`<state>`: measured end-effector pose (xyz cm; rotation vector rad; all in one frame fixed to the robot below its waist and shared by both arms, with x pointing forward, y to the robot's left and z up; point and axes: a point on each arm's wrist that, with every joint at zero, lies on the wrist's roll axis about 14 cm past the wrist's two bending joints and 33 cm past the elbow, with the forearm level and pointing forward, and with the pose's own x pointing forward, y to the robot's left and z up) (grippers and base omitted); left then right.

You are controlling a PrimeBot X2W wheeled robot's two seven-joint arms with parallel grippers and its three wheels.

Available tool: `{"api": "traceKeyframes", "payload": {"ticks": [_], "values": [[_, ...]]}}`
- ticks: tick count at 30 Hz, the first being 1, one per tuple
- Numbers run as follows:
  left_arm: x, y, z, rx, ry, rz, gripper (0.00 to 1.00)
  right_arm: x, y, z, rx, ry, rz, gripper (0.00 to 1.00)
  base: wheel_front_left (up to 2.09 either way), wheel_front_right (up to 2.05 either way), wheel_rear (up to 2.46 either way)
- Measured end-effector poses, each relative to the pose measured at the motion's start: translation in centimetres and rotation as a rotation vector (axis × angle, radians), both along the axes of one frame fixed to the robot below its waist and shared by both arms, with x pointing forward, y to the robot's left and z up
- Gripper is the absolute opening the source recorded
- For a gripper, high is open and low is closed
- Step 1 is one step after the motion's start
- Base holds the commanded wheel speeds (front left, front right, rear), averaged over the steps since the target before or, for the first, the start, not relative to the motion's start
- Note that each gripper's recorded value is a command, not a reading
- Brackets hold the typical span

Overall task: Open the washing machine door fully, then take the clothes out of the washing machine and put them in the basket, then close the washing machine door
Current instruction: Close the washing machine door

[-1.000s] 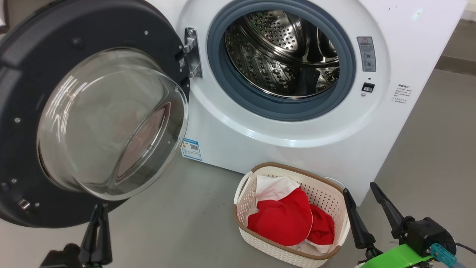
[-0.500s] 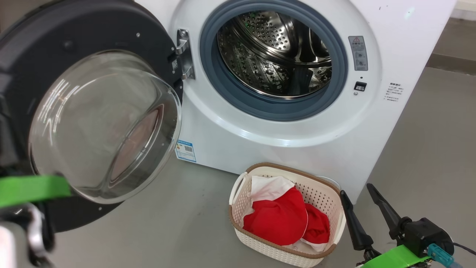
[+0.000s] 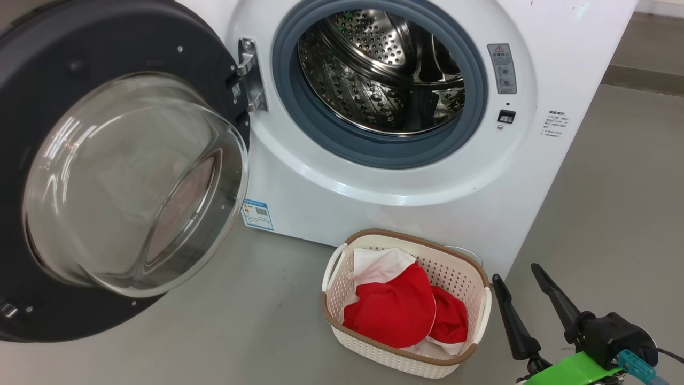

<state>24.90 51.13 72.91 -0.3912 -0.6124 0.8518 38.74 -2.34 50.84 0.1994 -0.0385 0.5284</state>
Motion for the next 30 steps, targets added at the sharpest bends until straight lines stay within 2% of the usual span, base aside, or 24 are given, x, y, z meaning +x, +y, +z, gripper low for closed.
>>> {"api": "traceKeyframes", "payload": {"ticks": [5,8,12,19,24,30], "values": [[1.1,2.0,-3.8,-0.24,0.006,-0.065,0.0,-0.1,0.1,-0.2,-0.003,0.004,0.005,1.0,0.0,0.0,0.0],[2.7,2.0,-6.6,-0.436,-0.009,-0.157,0.0,-0.4,0.5,-0.5,-0.009,0.011,0.024,1.0,0.0,0.0,0.0],[4.0,1.8,-8.0,-0.564,-0.031,-0.223,0.0,-0.4,0.3,-0.9,-0.021,0.018,0.028,1.0,0.0,0.0,0.0],[6.0,0.6,-10.0,-0.693,0.035,-0.34,0.0,-0.2,0.6,-0.7,-0.013,0.017,0.045,1.0,0.0,0.0,0.0],[6.9,-0.5,-11.3,-0.736,0.121,-0.435,0.0,-0.2,0.2,-0.9,-0.017,0.02,0.039,1.0,0.0,0.0,0.0],[7.2,-1.2,-11.5,-0.761,0.153,-0.516,0.0,-0.2,0.2,-1.0,-0.017,0.024,0.039,1.0,0.0,0.0,0.0]]}}
